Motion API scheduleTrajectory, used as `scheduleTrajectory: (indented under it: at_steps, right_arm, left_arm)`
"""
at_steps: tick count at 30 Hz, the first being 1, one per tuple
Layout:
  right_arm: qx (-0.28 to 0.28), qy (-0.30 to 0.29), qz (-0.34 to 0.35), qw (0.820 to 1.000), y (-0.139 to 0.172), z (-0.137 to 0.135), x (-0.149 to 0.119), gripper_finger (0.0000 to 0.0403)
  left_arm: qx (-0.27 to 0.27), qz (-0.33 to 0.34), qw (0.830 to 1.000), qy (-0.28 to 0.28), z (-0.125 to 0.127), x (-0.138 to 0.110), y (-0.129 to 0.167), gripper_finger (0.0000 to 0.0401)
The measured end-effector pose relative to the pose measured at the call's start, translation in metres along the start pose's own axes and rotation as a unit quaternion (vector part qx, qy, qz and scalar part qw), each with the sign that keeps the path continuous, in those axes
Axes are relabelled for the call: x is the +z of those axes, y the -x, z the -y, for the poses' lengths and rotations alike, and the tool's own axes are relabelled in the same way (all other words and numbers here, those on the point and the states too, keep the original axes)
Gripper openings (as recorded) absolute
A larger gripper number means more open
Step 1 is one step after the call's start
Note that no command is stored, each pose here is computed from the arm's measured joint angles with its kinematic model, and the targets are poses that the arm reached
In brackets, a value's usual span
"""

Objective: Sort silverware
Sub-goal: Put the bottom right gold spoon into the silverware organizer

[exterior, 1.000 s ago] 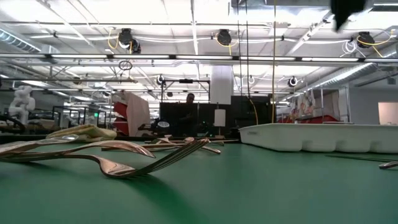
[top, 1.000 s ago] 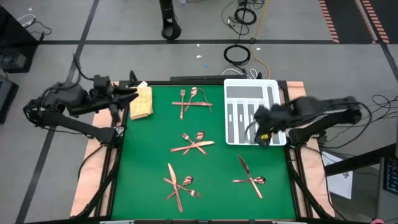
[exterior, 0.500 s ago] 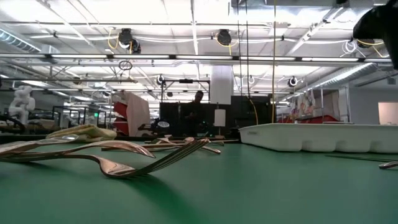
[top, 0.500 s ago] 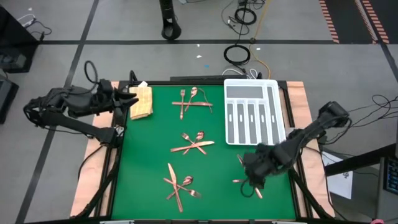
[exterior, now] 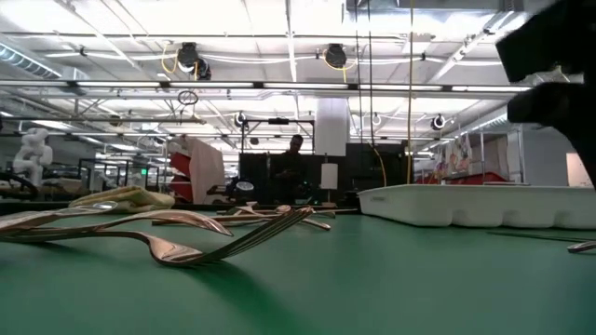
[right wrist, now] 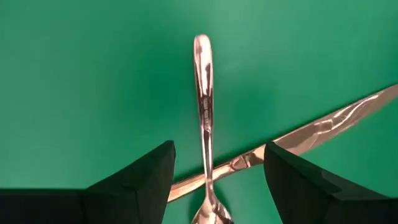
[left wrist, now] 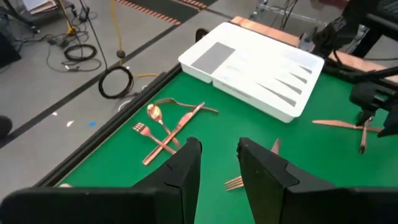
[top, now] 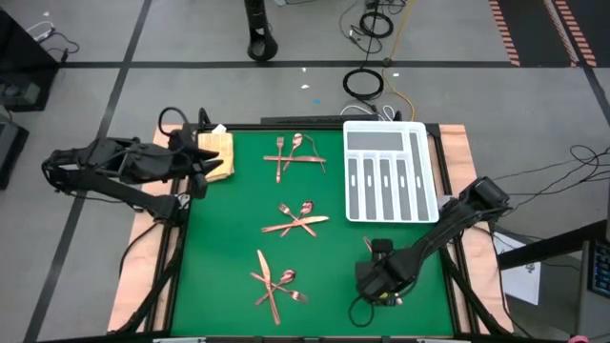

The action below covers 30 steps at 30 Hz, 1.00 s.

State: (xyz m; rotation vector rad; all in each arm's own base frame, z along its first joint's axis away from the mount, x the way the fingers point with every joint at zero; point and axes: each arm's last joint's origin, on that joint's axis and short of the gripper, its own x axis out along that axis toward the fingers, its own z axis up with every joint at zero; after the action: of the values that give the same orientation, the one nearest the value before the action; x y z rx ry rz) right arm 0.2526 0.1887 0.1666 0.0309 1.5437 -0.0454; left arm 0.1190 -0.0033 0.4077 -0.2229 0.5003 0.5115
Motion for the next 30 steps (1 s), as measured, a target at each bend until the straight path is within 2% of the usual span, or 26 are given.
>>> scheduleTrajectory:
  at_steps: [7,10,13,17,18,23,30]
  right_arm:
    - [-0.019,0.03,-0.028,0.999,-0.024,-0.003,0.004,0.0232]
    - [-0.018,0.032,-0.048,0.998,-0.033,-0.005,0.005,0.0213]
    - [0.0,0.029,-0.07,0.997,-0.04,-0.007,0.006,0.0156]
    - [0.015,0.024,-0.074,0.997,-0.041,-0.009,0.006,0.0034]
    - [0.015,0.018,-0.072,0.997,-0.04,-0.009,0.006,0.0019]
    - [0.018,-0.032,-0.068,0.997,-0.032,-0.007,0.009,0.0006]
    - [0.037,-0.098,-0.005,0.994,0.0,-0.002,0.022,0.0002]
  left_arm:
    - [-0.007,-0.008,1.0,-0.002,0.0,-0.001,0.0,0.0115]
    - [-0.008,-0.008,1.0,-0.002,0.0,-0.001,0.0,0.0115]
    - [-0.008,-0.009,1.0,-0.003,0.0,-0.001,0.0,0.0115]
    - [-0.008,-0.01,1.0,-0.004,0.0,-0.001,0.0,0.0115]
    - [-0.008,-0.01,1.0,-0.004,0.0,-0.001,0.0,0.0115]
    - [-0.005,-0.016,1.0,-0.008,-0.001,-0.003,0.0,0.0115]
    - [-0.003,-0.02,1.0,-0.011,-0.001,-0.003,0.0,0.0115]
